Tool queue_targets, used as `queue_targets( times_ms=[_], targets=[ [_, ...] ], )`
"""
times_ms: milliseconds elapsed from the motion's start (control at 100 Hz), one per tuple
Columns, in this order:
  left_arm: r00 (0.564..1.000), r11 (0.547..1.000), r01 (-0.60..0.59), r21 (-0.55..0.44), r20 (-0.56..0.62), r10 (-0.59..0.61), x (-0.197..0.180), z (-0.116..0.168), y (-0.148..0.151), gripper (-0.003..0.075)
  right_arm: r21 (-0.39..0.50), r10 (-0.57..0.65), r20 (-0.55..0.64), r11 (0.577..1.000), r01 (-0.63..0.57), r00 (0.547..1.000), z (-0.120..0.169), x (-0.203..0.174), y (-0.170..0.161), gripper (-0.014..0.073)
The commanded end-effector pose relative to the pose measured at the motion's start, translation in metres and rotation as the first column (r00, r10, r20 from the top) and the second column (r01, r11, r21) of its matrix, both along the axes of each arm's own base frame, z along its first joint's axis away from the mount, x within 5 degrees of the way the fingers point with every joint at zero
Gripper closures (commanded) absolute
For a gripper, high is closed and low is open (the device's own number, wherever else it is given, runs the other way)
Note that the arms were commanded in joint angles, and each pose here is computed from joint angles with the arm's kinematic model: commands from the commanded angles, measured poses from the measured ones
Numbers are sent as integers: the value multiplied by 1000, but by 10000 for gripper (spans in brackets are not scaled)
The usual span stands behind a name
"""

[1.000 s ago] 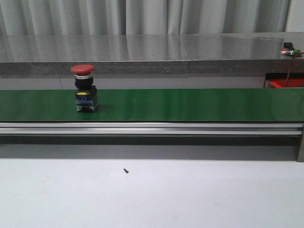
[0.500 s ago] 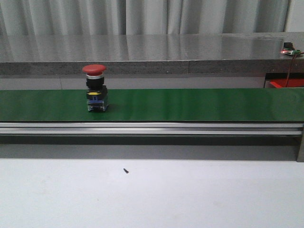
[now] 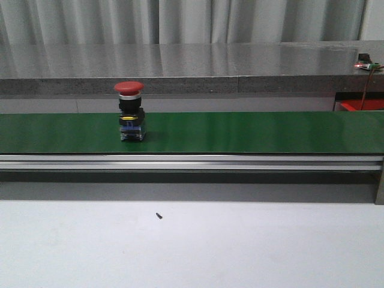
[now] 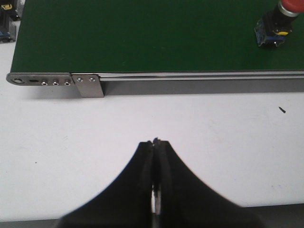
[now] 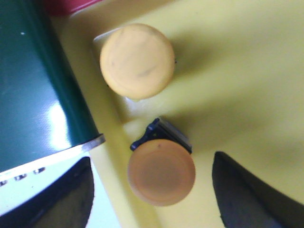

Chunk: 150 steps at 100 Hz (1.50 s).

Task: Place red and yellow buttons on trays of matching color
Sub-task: 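Move the right gripper back over the red button on the belt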

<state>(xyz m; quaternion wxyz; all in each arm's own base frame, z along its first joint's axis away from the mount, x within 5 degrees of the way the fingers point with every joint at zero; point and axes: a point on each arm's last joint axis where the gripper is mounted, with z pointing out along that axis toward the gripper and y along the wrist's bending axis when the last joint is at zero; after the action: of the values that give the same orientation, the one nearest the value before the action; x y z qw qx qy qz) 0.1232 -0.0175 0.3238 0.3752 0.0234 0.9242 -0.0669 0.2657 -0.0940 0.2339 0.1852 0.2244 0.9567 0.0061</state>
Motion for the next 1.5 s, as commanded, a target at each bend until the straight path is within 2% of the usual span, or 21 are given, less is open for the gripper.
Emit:
queue_targets(
  times_ms=[0, 230, 540, 730, 870, 1150, 1490],
  targets=[
    [997, 1000, 2, -13, 80, -1, 3, 12, -1, 740, -43, 17, 107, 999, -12, 994, 31, -7, 1, 67],
    [997, 1000, 2, -13, 80, -1, 3, 12, -1, 740, -43, 85, 156, 996, -79, 984, 58, -23, 22, 67],
    [997, 1000, 2, -13, 80, -1, 3, 12, -1, 740, -19, 271, 190, 962, -272, 944, 82, -19, 70, 67],
    [997, 1000, 2, -13, 80, -1, 3, 12, -1, 740, -23, 378, 284, 922, -388, 881, 105, -10, 104, 67],
    [997, 1000, 2, -13, 80, -1, 3, 12, -1, 740, -24, 447, 294, 887, -461, 845, 117, -3, 125, 67],
    [997, 1000, 2, -13, 80, -1, 3, 12, -1, 740, -35, 559, 287, 818, -574, 778, 125, 20, 162, 67],
    [997, 1000, 2, -13, 80, -1, 3, 12, -1, 740, -59, 657, 265, 742, -668, 706, 120, 52, 206, 67]
  ],
)
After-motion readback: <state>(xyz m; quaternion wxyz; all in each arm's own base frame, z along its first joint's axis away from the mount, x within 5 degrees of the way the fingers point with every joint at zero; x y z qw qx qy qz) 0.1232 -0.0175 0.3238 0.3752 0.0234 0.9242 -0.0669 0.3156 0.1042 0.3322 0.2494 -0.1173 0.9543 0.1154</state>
